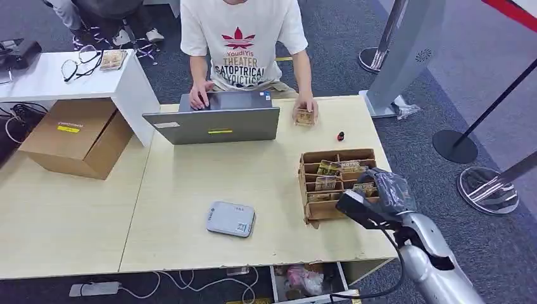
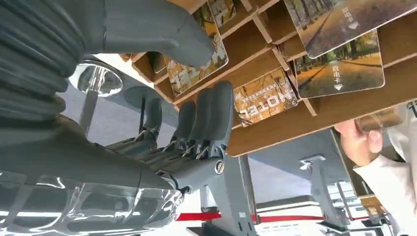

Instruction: Pass the card to the sensor for recognition and then transmit it.

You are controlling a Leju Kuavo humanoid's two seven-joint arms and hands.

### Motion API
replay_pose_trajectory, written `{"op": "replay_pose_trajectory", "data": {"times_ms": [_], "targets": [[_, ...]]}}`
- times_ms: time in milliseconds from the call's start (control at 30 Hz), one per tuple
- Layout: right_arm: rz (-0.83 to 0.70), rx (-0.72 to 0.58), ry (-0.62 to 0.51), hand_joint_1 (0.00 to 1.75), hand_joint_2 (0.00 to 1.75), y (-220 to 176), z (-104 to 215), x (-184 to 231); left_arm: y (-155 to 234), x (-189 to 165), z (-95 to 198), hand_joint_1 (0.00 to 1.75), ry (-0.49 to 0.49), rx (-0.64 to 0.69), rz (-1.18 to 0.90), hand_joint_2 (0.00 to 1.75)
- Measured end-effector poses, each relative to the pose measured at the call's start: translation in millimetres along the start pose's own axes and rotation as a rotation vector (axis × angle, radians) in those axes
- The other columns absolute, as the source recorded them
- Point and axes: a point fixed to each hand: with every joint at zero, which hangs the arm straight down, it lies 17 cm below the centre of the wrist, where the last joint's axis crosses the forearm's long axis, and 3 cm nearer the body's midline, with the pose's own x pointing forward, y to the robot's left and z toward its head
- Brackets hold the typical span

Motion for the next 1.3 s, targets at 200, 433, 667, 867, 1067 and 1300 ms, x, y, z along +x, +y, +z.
{"op": "replay_pose_trajectory", "data": {"times_ms": [200, 433, 667, 867, 1067, 1300], "targets": [[0.001, -0.004, -0.001, 1.08, 1.75, -1.9, -1.3, 0.2, 0.4, -0.1, -0.3, 0.0, 0.0, 0.001, 0.0, 0.0], [-0.001, -0.003, 0.001, 0.99, 1.75, -1.8, -1.4, -0.2, 1.8, 1.4, -0.5, 0.0, -0.008, 0.008, -0.006, 0.0], [-0.01, 0.01, 0.013, 0.98, 1.75, 4.7, 5.5, -4.3, -2.9, 6.1, 9.1, 0.0, -0.036, 0.047, -0.001, 0.0], [-0.013, 0.009, 0.018, 1.01, 1.75, 3.7, 5.4, -6.2, -7.8, 7.6, 12.3, 0.0, -0.04, 0.04, 0.004, 0.0], [-0.014, 0.015, 0.027, 0.99, 1.75, 5.3, 6.2, -10.2, -8.4, 7.9, 12.9, 0.0, -0.041, 0.04, 0.004, 0.0], [-0.012, 0.013, 0.035, 0.99, 1.75, 3.7, 5.1, -14.3, -8.5, 7.4, 12.9, 0.0, -0.039, 0.04, 0.006, 0.0]]}}
